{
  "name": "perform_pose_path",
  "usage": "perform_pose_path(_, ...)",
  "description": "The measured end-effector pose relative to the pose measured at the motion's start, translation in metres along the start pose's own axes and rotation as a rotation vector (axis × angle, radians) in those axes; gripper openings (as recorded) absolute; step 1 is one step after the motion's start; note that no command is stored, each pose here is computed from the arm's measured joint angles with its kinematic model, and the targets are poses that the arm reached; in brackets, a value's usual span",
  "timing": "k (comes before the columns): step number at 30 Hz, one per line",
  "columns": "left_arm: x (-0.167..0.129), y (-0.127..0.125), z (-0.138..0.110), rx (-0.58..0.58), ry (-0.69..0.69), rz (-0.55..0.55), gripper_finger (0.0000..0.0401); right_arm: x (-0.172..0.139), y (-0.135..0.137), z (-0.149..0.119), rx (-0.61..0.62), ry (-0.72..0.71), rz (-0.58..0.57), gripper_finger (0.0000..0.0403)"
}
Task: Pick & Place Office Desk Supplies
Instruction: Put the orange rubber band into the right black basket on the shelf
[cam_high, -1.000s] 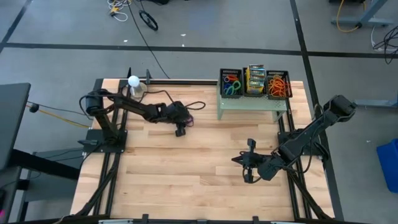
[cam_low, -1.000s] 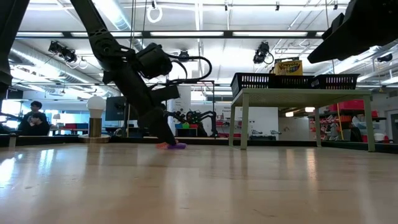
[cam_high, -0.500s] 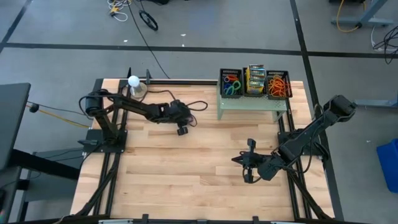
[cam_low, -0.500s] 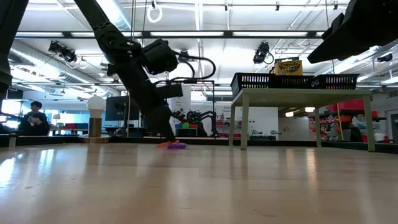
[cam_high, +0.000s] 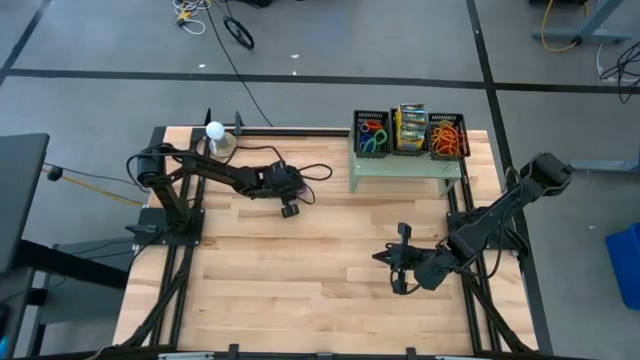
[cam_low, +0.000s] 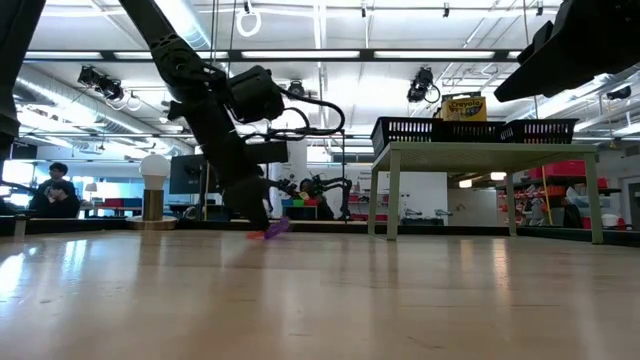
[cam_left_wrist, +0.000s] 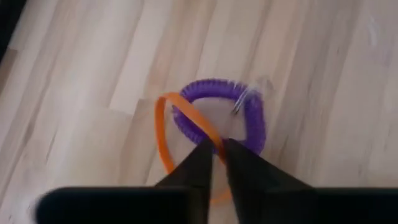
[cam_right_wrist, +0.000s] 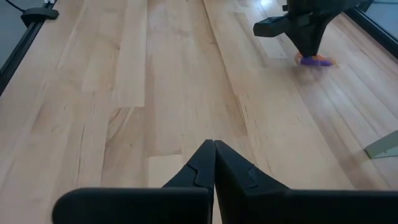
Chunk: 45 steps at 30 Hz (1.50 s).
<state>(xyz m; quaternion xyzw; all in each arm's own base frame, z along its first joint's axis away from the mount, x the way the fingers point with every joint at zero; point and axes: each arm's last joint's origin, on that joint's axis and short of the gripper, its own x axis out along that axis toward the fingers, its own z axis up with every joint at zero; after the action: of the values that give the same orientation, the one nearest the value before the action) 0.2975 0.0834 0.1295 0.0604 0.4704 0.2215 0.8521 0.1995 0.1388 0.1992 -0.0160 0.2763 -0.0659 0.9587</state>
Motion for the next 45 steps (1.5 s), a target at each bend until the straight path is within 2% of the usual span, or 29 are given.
perform_pose_path(2, 0.000, 0.001, -0.002, 0.010, 0.020, -0.001, 0.0022, 0.000, 0.000, 0.000, 0.000, 0.000, 0.000, 0.0007)
perform_pose_path(4, -0.001, 0.001, -0.003, 0.019, 0.028, -0.001, 0.0009, 0.000, 0.000, 0.000, 0.000, 0.000, 0.000, 0.0007)
perform_pose_path(9, -0.018, 0.005, 0.002, 0.037, 0.014, -0.002, 0.0005, 0.000, 0.000, 0.000, 0.000, 0.001, 0.000, 0.0007)
perform_pose_path(15, -0.058, 0.007, 0.016, 0.019, -0.106, -0.017, 0.0004, 0.000, 0.000, -0.001, -0.005, 0.006, 0.000, 0.0007)
perform_pose_path(19, -0.083, -0.001, 0.021, 0.012, -0.190, -0.096, 0.0004, 0.000, 0.000, -0.001, -0.005, 0.006, 0.000, 0.0007)
perform_pose_path(24, -0.099, -0.032, 0.026, 0.035, -0.274, -0.296, 0.0004, 0.009, 0.004, -0.005, -0.034, 0.018, -0.013, 0.0018)
perform_pose_path(28, -0.101, -0.062, 0.029, 0.078, -0.334, -0.370, 0.0004, 0.027, 0.013, -0.011, -0.083, -0.004, -0.040, 0.0052)
perform_pose_path(34, -0.093, -0.101, 0.034, 0.106, -0.453, -0.475, 0.0004, 0.059, 0.026, -0.018, -0.195, -0.124, -0.165, 0.0111)
perform_pose_path(40, -0.081, -0.127, 0.032, 0.128, -0.499, -0.519, 0.0005, 0.090, 0.027, -0.023, -0.273, -0.182, -0.231, 0.0149)
perform_pose_path(45, -0.075, -0.137, 0.031, 0.130, -0.534, -0.536, 0.0005, 0.108, 0.019, -0.024, -0.275, -0.214, -0.272, 0.0155)
